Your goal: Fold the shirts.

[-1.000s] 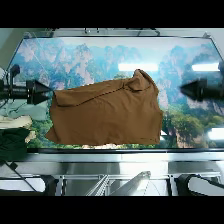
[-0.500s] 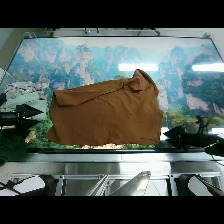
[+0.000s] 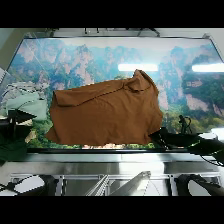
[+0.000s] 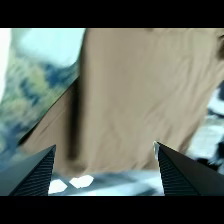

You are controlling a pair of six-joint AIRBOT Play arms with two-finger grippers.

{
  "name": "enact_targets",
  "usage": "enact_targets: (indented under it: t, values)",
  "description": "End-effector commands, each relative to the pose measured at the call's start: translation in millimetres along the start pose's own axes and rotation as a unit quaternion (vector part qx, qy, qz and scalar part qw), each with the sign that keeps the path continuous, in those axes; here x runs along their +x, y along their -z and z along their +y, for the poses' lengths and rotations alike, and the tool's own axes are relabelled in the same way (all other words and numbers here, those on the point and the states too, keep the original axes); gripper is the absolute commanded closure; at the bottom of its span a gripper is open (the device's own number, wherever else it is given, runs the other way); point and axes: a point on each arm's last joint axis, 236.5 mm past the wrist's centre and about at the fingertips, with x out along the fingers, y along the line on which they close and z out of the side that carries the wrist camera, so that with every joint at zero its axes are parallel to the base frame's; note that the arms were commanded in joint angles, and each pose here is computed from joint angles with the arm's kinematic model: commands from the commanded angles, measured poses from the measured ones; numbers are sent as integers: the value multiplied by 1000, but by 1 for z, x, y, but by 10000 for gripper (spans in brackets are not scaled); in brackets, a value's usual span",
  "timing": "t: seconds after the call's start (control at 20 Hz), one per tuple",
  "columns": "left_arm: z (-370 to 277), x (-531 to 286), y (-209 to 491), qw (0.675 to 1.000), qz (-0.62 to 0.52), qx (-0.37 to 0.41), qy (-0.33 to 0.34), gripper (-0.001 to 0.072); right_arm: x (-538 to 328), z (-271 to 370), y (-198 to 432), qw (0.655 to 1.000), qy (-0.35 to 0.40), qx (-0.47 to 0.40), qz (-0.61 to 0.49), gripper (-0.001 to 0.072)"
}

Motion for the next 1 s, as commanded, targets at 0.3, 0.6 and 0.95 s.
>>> enact_targets:
  t: [0.3,0.6,0.95]
  values:
    - [53,34,35,993,105,-34,-52,-2,6,12,-7,999,-22,-19,-16,419]
    - [79,52,19,988,124,-81,-48,17,6,14,-3,999,-27,-24,-10,419]
    - [70,70,17,989,133,-58,-28,165,6,15,-4,999,-28,-27,-11,420]
